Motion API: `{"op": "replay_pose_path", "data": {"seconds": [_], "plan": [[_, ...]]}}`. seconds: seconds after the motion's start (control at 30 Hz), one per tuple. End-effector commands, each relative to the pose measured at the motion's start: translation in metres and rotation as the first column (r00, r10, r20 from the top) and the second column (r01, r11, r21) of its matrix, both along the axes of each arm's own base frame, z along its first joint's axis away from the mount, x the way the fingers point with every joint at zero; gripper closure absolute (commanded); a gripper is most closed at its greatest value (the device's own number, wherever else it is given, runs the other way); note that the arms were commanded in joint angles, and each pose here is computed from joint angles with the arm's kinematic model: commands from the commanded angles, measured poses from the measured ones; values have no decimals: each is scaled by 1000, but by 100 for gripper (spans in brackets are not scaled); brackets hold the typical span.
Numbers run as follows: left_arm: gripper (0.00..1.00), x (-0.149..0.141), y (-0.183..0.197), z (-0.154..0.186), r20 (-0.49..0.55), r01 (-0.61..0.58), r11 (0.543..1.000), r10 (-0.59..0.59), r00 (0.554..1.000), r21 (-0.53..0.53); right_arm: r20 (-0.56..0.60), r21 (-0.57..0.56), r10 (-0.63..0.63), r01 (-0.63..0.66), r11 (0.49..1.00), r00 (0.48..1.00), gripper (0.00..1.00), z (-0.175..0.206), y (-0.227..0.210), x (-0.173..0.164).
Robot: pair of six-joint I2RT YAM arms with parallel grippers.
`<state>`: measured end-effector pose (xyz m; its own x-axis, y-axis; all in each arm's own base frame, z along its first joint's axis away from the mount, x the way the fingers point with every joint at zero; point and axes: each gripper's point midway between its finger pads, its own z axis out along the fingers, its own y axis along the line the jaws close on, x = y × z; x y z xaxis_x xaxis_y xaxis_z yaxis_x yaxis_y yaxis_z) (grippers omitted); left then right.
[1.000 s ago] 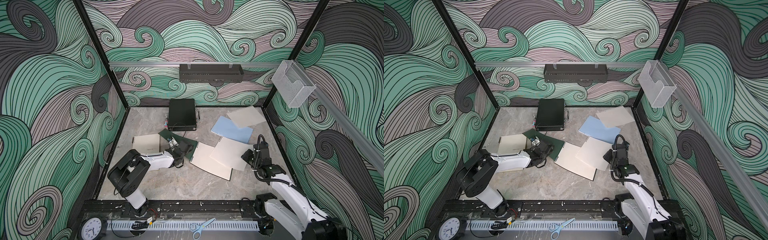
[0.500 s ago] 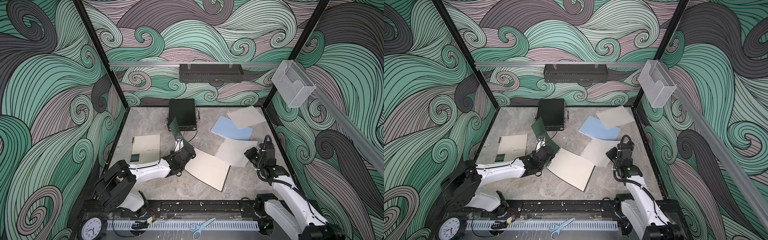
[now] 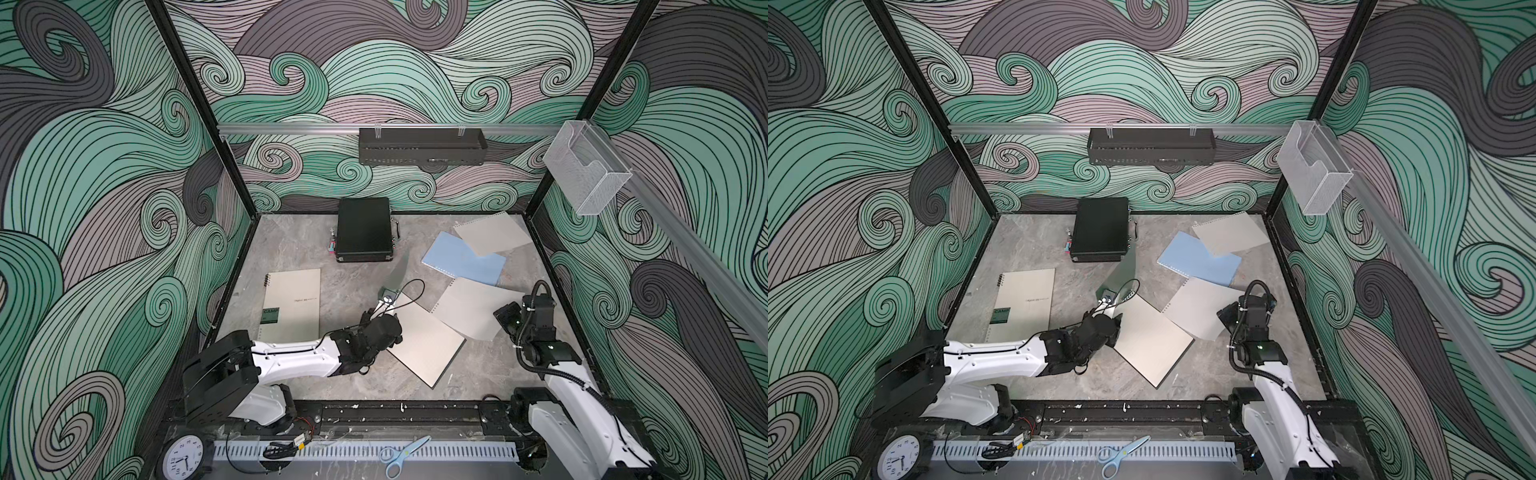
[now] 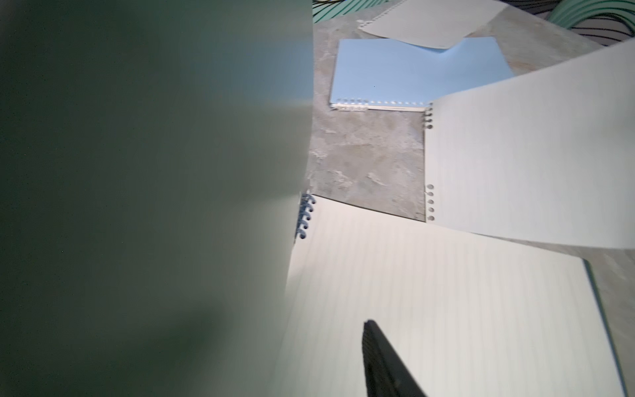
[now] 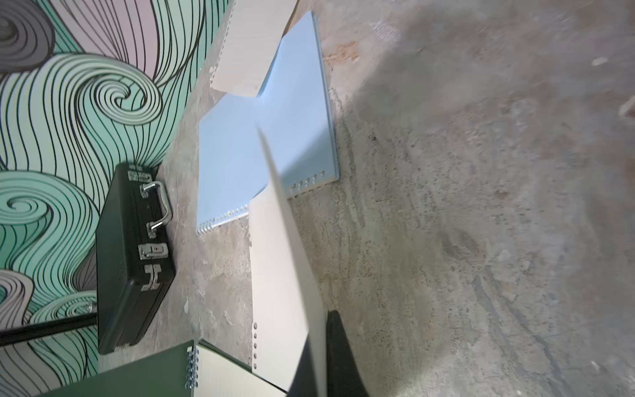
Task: Tear off pages from different notebooks
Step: Close the notebook at the center of the board.
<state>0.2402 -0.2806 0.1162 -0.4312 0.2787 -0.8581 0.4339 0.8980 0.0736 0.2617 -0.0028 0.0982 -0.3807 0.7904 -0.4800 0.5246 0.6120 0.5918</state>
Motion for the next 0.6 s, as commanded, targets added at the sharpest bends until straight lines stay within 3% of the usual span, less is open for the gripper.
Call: {"op": "replay_pose_path", "data": {"seconds": [0.0,0.17,0.47,0.57], "plan": [[50,-18,-23,19,47,124,992,-124,991,-13,-67,-19,-131,130,991,989,100,-15,-23,-20],[33,-39,-33,35,77,170,985,-168,983,-28,-120,-10,-203,203,979,972,100,-25,-35,-37],[32,-80,-49,67,69,316,934,-308,949,-168,-192,-71,-330,322,944,924,100,-28,-57,-61],[31,-93,-55,72,62,369,910,-364,929,-191,-166,-71,-348,341,937,922,100,-16,-63,-60]]}}
